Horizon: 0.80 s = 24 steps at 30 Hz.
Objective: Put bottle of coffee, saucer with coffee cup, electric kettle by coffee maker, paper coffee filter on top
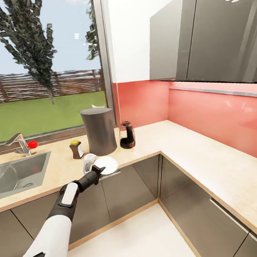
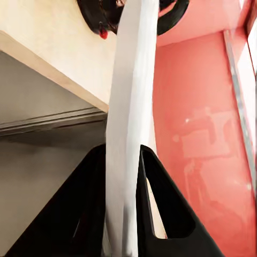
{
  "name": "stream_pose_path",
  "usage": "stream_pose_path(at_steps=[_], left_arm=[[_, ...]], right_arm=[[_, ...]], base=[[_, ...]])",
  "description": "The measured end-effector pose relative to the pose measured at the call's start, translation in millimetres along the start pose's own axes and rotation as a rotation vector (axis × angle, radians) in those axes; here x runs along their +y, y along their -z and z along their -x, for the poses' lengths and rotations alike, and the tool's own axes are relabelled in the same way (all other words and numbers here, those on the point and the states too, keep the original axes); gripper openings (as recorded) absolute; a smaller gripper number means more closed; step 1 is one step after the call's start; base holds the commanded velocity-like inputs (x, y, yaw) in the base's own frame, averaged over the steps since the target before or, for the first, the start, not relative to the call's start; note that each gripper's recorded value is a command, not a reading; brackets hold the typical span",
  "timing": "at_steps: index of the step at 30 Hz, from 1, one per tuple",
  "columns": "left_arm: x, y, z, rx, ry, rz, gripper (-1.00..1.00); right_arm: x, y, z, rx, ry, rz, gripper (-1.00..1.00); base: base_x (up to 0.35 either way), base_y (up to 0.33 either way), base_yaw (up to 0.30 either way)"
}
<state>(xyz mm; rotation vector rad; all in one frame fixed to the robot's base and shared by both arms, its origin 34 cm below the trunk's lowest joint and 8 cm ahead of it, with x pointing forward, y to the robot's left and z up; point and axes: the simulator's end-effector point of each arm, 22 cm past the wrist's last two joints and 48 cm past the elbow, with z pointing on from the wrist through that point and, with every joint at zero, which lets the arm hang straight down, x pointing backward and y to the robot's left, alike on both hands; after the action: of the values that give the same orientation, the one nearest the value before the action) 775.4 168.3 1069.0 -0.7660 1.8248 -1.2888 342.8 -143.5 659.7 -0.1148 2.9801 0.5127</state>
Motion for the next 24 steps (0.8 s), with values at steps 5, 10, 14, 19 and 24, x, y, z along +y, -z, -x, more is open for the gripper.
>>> stream_pose_path(at_steps=[5,10,14,19,24], left_arm=[[-1,0.7,2,-0.007,0.002,-0.005,-1.00],[1,0.4,0,-0.004,0.006,-0.003,-1.00],[3,0.1,-1,-0.002,0.009,-0.001,-1.00],[15,1.9,-10,0.011,0.019,0.015,-1.00],[36,4.3,-26,0.036,0.045,0.047,-1.00]], right_arm=[[1,0.2,6,-0.032,0.012,0.004,1.00],[1,0.2,8,-0.037,0.013,0.005,1.00],[3,-0.5,7,-0.036,0.012,0.005,1.00],[1,-0.6,6,-0.033,0.012,0.001,1.00],[2,-1.3,4,-0.030,0.012,0.002,1.00]], base=[[0.194,-0.023,0.000],[0.285,-0.122,0.037],[0.282,-0.161,0.201],[0.171,-0.149,0.011],[0.025,-0.018,0.001]])
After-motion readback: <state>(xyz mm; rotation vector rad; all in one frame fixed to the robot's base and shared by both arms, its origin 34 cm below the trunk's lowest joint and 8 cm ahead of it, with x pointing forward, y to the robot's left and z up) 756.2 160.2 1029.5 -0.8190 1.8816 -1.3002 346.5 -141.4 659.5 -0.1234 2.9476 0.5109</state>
